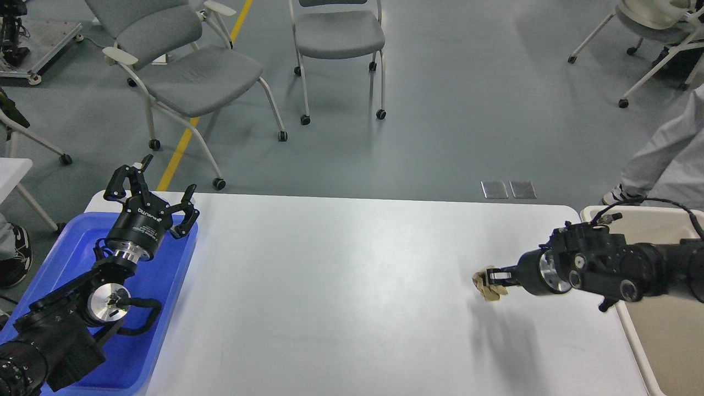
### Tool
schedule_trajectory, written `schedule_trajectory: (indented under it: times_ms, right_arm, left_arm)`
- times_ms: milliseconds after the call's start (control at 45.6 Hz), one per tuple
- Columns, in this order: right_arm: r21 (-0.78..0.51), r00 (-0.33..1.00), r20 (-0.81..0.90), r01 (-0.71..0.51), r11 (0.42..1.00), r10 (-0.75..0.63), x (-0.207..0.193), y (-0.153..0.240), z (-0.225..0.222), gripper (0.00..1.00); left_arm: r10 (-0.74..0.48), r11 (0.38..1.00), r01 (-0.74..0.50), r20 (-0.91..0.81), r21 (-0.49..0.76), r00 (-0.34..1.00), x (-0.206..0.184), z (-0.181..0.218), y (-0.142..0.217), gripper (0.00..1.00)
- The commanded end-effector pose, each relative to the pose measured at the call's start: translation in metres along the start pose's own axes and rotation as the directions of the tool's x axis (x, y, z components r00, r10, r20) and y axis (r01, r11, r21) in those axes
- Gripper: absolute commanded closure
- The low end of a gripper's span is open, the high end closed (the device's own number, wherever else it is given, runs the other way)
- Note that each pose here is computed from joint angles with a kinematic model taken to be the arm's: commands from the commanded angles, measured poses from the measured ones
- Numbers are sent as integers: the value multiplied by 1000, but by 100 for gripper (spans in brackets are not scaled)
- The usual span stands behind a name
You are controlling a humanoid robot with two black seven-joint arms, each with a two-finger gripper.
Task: Tidy desktop
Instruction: 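Carry the paper ball with the right gripper over the beige bin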
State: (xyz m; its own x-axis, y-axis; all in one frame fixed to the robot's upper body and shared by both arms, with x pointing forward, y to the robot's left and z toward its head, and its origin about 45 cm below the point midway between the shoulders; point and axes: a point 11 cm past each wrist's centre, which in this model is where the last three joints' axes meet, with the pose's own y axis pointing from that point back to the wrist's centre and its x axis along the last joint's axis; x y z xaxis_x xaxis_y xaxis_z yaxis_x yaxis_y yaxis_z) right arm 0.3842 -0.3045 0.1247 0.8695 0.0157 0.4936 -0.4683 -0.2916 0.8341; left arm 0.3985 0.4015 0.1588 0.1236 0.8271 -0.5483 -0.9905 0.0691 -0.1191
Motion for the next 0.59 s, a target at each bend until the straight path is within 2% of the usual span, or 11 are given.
schedule_trajectory:
  times_ms: [0, 285, 570]
  right_arm:
    - [26, 995, 86, -50, 998, 48, 14, 34, 15, 100]
    - [72, 963, 225, -167, 983, 147, 48, 68, 23, 100]
    - [52, 914, 322, -276, 960, 245, 74, 101, 44, 100]
  left_arm:
    - [0, 1000, 0, 0, -1, 1000, 0, 0, 0, 2]
    - [0, 1000, 0, 0, -1, 1000, 0, 0, 0, 2]
    - [0, 1000, 0, 1, 1, 1000, 0, 0, 0, 2]
